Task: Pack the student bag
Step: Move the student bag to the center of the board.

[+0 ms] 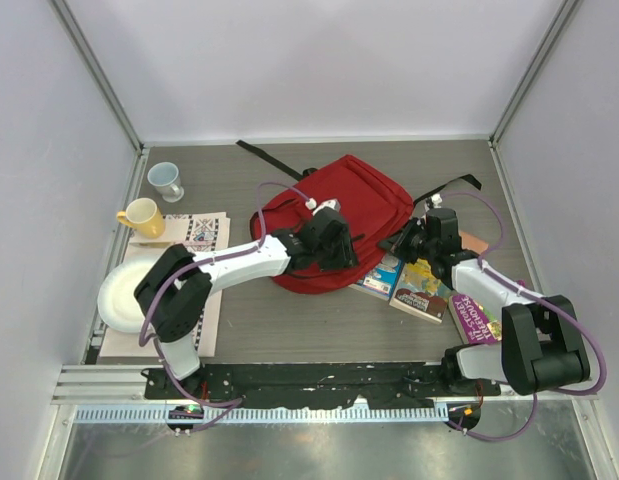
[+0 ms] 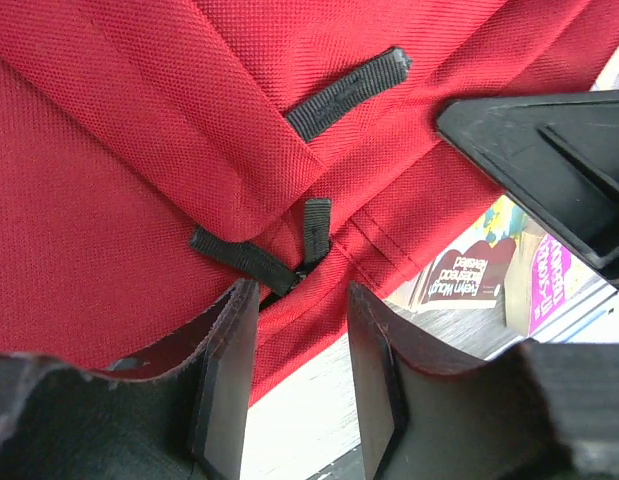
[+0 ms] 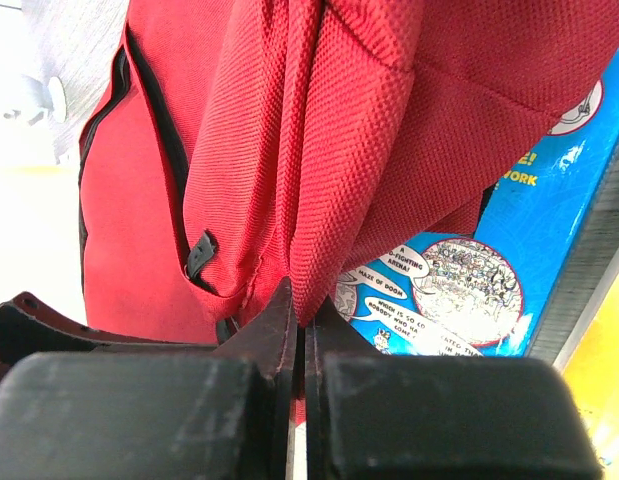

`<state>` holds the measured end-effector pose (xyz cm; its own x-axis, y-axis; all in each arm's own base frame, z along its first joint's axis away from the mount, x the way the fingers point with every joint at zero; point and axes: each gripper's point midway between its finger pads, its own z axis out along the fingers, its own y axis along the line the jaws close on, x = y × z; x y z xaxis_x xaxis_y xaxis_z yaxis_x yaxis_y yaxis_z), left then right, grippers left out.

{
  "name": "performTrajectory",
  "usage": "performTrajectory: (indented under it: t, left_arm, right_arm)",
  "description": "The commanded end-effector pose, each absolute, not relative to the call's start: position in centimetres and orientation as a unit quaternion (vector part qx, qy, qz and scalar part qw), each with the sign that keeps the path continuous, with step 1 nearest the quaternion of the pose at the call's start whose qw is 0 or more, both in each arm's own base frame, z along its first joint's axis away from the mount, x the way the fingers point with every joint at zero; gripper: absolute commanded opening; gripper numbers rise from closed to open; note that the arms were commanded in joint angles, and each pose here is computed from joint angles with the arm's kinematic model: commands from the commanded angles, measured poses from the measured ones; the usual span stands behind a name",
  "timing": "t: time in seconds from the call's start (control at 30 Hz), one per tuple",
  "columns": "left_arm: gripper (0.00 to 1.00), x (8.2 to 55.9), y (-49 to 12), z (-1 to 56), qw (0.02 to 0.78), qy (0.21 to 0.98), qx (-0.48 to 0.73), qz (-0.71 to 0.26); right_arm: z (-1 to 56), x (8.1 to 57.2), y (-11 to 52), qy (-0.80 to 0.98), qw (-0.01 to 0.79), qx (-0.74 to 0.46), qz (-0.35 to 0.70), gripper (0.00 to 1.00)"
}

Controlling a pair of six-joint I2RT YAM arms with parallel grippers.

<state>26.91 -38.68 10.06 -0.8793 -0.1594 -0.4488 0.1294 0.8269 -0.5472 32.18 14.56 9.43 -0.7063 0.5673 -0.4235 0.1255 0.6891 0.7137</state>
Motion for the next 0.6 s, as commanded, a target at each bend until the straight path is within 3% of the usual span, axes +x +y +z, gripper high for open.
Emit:
performTrajectory:
  t: [0.0, 0.57]
  left_arm:
    - [0.44, 27.8, -39.6, 11.3, 0.264, 0.911, -0.029, -0.315]
    - [0.31, 28.5, -38.9, 9.5, 0.272, 0.915, -0.061, -0.291]
  right_arm:
    - [11.5, 32.7, 14.8, 0.843, 0.360, 0.191, 0.352, 0.01]
    - [11.8, 32.5, 15.0, 0.842, 0.360, 0.188, 0.355, 0.01]
